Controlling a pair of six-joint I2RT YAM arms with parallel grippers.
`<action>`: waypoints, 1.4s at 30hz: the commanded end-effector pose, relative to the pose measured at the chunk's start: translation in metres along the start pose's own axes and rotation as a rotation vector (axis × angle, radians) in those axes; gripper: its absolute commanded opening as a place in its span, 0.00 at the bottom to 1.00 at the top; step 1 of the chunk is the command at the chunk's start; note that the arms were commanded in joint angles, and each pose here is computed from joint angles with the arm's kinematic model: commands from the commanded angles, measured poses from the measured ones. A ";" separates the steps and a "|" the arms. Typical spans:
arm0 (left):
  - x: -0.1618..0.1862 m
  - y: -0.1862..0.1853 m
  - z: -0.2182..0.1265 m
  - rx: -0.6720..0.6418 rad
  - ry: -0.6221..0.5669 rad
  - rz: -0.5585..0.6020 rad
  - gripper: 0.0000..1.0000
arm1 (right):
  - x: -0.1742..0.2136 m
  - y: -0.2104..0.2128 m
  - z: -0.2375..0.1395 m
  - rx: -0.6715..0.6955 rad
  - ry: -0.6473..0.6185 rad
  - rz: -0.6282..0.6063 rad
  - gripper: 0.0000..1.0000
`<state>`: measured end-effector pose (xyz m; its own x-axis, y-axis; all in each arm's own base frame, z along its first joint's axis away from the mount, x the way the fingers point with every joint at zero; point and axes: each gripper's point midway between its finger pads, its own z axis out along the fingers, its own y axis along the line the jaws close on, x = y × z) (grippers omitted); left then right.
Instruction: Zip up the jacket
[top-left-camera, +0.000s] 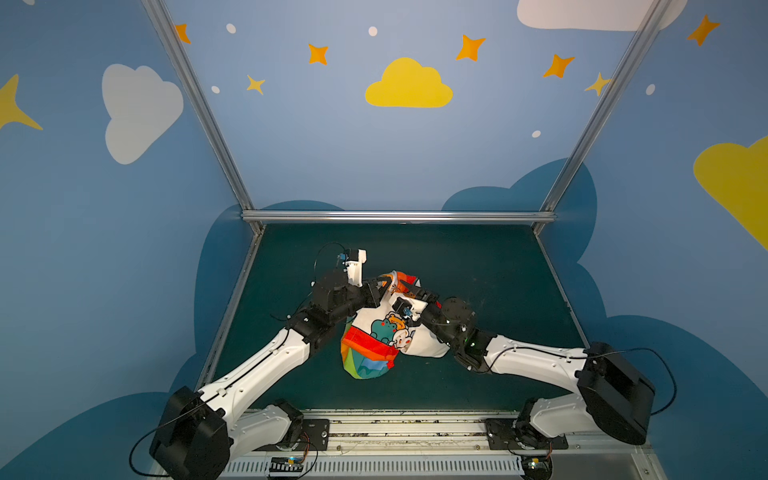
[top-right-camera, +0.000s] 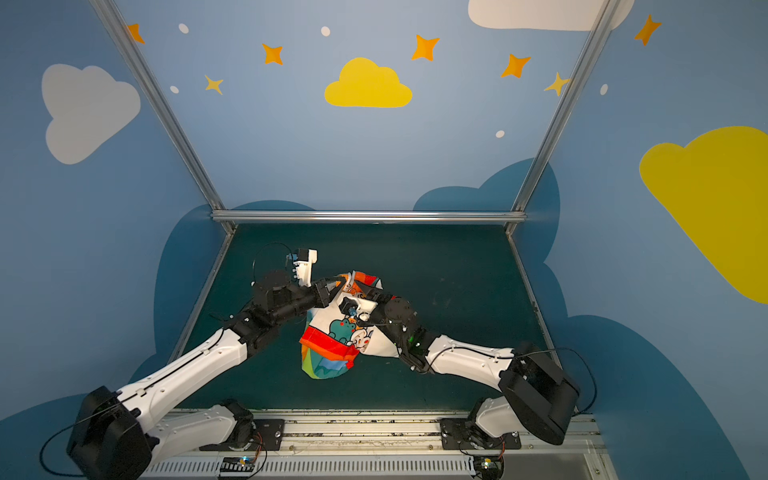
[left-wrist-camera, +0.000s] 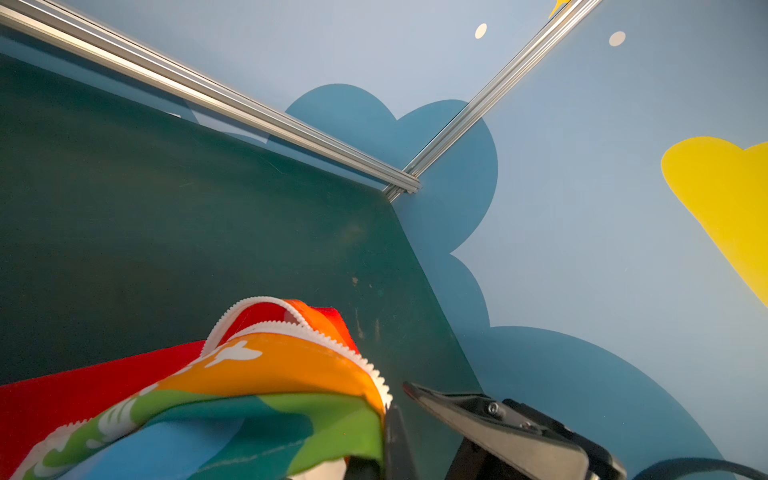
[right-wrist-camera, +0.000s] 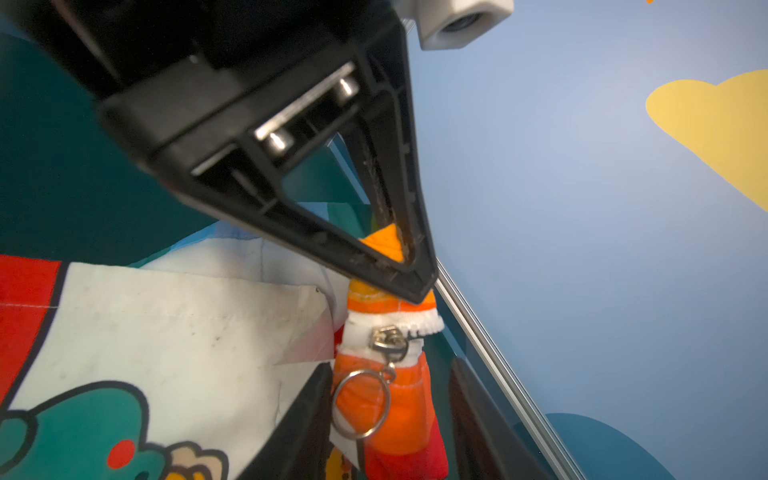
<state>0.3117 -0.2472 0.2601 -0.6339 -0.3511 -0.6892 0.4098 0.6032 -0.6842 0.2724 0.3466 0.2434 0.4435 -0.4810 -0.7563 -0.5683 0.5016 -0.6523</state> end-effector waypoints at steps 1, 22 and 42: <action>-0.009 -0.013 0.000 0.032 -0.010 0.013 0.03 | -0.014 -0.012 -0.004 0.030 -0.032 0.031 0.46; -0.007 -0.011 0.002 0.031 -0.003 0.005 0.03 | -0.001 -0.004 -0.013 0.007 -0.002 0.046 0.39; -0.007 -0.011 0.004 0.035 -0.001 0.005 0.03 | -0.002 -0.008 -0.016 0.010 0.005 0.041 0.30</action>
<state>0.3136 -0.2490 0.2610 -0.6363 -0.3495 -0.6878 0.4108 0.6012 -0.6855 0.2647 0.3360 0.2484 0.4190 -0.4621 -0.7816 -0.5866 0.5192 -0.6215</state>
